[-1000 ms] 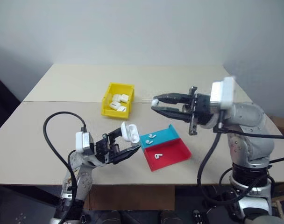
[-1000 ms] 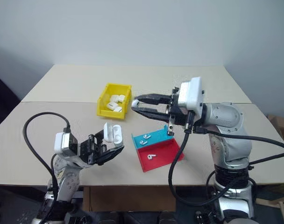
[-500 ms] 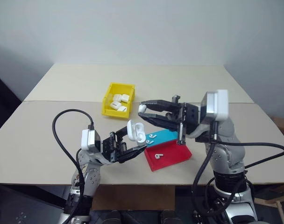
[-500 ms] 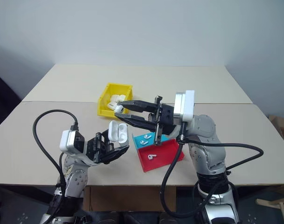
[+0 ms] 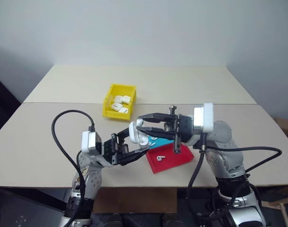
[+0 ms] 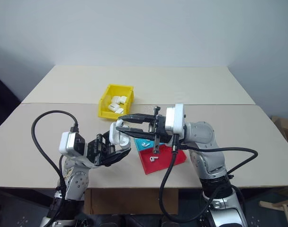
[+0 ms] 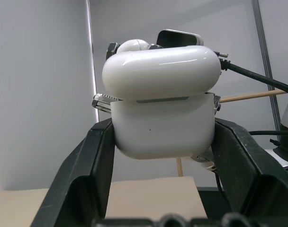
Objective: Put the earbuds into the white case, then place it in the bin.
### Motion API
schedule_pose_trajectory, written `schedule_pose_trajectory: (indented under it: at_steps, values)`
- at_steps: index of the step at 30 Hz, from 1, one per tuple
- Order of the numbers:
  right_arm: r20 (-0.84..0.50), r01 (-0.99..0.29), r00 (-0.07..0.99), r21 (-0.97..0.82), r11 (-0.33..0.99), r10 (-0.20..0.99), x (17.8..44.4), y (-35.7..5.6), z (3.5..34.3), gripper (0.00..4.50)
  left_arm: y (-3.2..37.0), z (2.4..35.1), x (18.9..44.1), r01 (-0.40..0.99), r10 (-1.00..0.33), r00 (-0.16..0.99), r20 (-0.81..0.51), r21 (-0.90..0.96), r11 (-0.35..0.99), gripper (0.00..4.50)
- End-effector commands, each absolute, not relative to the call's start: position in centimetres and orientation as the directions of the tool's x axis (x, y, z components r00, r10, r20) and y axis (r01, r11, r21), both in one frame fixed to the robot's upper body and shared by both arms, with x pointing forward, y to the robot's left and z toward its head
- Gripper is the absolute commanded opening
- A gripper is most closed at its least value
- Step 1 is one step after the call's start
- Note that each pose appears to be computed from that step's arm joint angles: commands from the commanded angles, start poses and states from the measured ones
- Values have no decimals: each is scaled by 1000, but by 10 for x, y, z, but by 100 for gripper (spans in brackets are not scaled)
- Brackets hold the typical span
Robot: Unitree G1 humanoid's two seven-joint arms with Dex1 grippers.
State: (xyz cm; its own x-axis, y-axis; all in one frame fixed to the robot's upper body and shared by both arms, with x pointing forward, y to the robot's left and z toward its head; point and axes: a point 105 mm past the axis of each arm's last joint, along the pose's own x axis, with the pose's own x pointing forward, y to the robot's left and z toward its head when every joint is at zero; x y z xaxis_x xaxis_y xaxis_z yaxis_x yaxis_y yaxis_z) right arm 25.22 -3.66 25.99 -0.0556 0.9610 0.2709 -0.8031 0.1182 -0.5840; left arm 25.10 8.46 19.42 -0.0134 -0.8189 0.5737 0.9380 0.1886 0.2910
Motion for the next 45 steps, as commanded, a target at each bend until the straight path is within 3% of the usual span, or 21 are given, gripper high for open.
schedule_pose_trajectory:
  at_steps: [1, 30, 37, 45]
  values:
    - [260, -791, -65, -602, 109, 963, 249, -38, 258, 116, 83, 204, 246, 924, -814, -48, 578, 334, 183, 277]
    - [128, -779, -88, -627, 12, 988, 249, -36, 242, 116, 81, 198, 251, 917, -824, -56, 564, 355, 180, 277]
    - [109, -763, -81, -647, 9, 991, 250, -36, 240, 298, 80, 197, 250, 917, -823, -54, 565, 355, 183, 277]
    - [102, -770, -71, -638, 11, 992, 251, -47, 252, 298, 86, 193, 254, 909, -843, -26, 538, 363, 204, 277]
